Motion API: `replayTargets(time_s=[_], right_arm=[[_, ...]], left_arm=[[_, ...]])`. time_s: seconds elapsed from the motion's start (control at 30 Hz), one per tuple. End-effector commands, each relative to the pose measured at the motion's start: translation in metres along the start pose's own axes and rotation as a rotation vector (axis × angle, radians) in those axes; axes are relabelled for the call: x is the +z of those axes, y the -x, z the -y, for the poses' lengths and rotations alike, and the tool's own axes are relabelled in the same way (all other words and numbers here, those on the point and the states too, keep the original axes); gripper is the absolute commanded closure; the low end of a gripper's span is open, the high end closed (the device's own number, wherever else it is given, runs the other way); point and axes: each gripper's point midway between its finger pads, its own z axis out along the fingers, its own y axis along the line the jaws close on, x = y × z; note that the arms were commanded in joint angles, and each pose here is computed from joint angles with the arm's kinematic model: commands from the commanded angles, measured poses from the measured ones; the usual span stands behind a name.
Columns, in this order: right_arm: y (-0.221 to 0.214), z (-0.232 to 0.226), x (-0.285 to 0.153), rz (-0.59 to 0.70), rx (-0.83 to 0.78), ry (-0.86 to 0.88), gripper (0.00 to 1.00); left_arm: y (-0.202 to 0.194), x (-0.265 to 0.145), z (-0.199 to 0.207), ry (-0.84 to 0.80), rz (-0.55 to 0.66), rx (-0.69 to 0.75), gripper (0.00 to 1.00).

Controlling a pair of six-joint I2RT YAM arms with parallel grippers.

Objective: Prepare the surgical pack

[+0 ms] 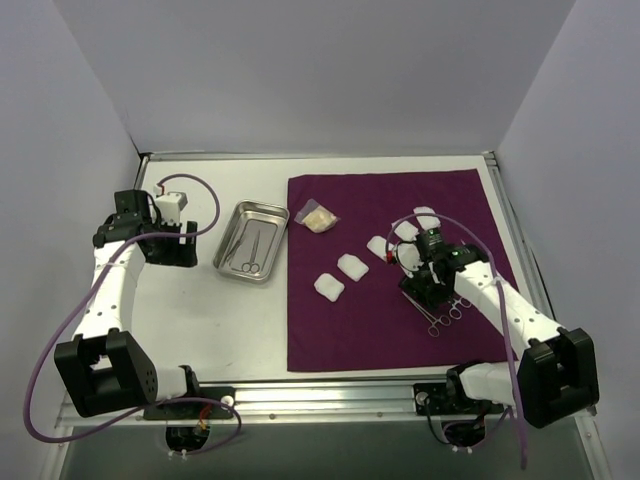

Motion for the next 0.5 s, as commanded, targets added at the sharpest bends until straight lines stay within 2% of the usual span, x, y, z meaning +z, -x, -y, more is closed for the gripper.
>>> replayTargets(time_s=[0.0,0.23,0.33,0.47], right_arm=[[0.006,-0.002,-0.001,0.036,-0.087,0.017,0.54],[-0.001,-0.016,0.030,-0.013,-0.175,0.052,0.53],[-0.004,-0.016,0.037,-0.016,-0.163,0.062,0.45],[-0.012,-0.015,0.048,-0.061,-0.164,0.072,0.43]], left_arm=[[0.015,-0.003,0.000,-0.020,0.050,0.019,0.14],[0.014,-0.003,-0.002,-0.006,0.049,0.020,0.14],[0.013,-0.002,-0.003,-0.002,0.045,0.018,0.14],[0.014,-0.002,-0.003,-0.004,0.046,0.020,0.14]])
